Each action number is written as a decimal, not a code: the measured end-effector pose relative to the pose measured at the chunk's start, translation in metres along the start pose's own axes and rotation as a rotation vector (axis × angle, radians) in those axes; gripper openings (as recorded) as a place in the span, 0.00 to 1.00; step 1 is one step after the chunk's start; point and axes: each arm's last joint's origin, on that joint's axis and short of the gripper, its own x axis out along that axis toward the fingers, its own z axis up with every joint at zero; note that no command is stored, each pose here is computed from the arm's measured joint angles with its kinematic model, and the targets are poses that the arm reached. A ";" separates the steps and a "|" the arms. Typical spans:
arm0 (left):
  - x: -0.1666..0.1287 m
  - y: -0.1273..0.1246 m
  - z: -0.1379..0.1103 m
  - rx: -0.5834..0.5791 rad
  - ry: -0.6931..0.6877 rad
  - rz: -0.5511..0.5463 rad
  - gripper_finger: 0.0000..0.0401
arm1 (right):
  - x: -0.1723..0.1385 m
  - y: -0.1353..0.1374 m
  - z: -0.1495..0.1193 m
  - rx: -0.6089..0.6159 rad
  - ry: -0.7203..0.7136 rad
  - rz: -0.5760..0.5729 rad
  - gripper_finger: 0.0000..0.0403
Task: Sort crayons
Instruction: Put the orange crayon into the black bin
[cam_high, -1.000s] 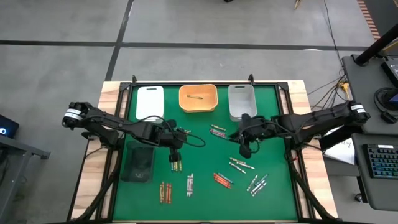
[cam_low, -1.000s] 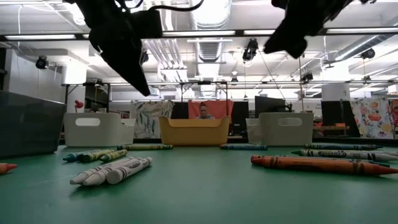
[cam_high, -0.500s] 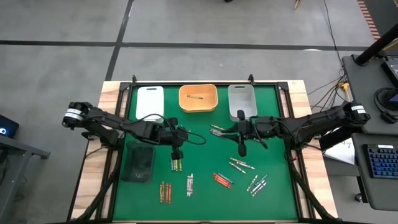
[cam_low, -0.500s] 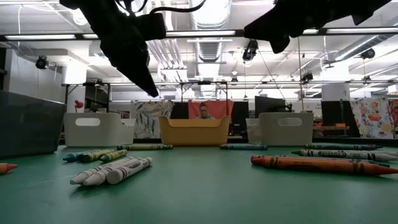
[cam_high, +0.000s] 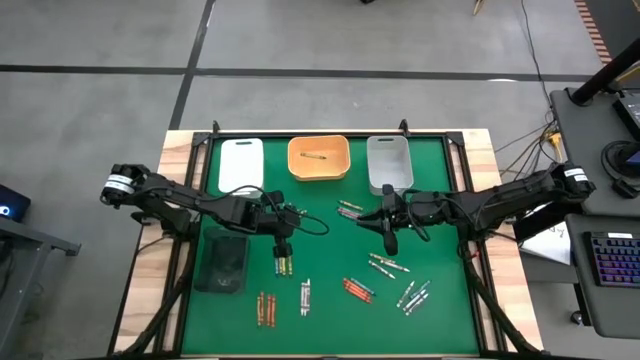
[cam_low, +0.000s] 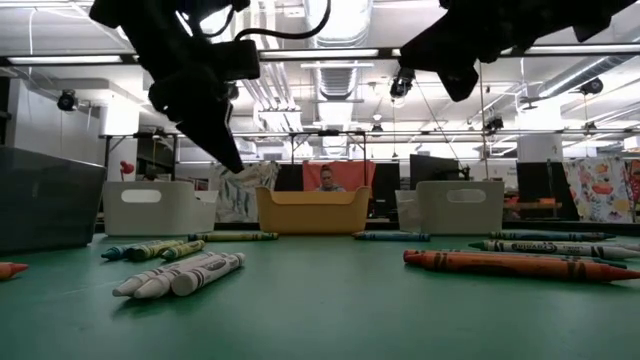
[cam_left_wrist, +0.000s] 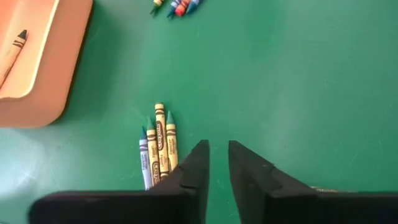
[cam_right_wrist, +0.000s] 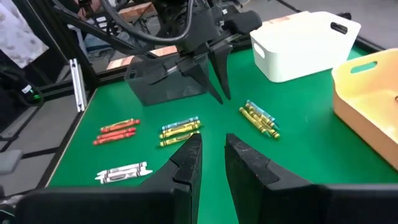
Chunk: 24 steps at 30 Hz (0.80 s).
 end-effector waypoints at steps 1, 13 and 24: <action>0.000 0.000 0.000 0.004 0.000 0.000 0.15 | 0.000 0.000 -0.001 0.006 0.002 -0.001 0.15; 0.004 -0.001 -0.001 -0.009 -0.050 -0.012 0.32 | 0.000 -0.005 -0.015 0.026 0.045 -0.016 0.15; -0.002 -0.008 -0.005 -0.122 0.113 -0.229 0.32 | 0.000 -0.005 -0.017 0.017 0.048 -0.020 0.15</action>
